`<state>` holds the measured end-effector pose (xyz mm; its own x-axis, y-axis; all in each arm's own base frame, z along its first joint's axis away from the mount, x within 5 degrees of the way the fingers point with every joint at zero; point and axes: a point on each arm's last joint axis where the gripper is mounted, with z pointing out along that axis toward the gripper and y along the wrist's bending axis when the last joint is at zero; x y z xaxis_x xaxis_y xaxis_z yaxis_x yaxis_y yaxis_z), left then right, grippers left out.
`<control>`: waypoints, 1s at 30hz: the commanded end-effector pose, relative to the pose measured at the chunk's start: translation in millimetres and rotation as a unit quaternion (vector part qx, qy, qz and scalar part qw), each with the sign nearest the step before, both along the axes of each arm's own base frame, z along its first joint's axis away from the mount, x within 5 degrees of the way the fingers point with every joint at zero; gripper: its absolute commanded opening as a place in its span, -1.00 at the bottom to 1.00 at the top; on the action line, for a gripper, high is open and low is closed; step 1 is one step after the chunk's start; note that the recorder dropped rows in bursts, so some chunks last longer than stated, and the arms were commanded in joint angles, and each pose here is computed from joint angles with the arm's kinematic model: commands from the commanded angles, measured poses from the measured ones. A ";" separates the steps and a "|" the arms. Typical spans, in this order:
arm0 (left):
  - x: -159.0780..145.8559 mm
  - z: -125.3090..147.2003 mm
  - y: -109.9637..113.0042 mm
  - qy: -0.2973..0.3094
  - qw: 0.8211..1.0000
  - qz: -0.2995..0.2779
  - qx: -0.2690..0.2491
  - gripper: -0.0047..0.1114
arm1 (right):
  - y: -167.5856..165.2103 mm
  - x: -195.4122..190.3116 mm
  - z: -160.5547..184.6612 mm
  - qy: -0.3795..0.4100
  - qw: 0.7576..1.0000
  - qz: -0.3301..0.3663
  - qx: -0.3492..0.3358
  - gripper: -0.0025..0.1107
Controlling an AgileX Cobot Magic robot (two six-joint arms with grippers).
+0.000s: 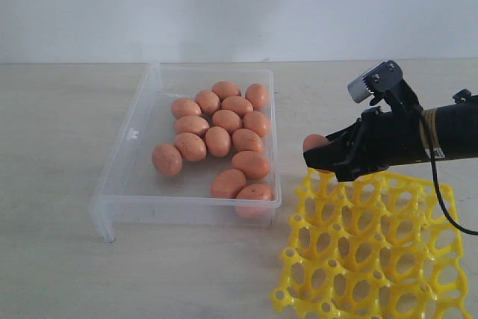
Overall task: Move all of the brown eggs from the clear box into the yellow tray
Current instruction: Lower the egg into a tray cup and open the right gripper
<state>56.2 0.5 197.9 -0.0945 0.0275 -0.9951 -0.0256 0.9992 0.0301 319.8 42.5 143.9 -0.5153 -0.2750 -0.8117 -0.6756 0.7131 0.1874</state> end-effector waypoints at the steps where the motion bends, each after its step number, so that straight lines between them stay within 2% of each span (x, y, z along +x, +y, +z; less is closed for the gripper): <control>1: -0.1 -0.7 0.1 -0.002 1.000 0.000 0.001 -0.85 | -0.5 0.7 0.4 -0.004 1.000 0.003 -0.008 -0.67; 3: -0.1 -0.7 0.1 -0.002 1.000 0.000 0.001 -0.85 | -0.2 -0.2 -0.2 -0.002 1.000 0.009 -0.011 -0.61; 21: -0.1 -0.7 0.1 -0.002 1.000 0.000 0.001 -0.85 | 3.0 -5.0 -0.5 -0.003 0.999 0.049 -0.014 -0.61; 27: -0.1 -0.7 0.1 -0.002 1.000 0.000 0.001 -0.85 | 1.6 -4.5 -1.8 -0.002 0.999 0.044 -0.024 -0.07; 30: -0.1 -0.7 0.1 -0.002 1.000 0.000 0.001 -0.85 | 0.9 -4.1 -2.3 -0.001 0.999 0.041 -0.028 -0.08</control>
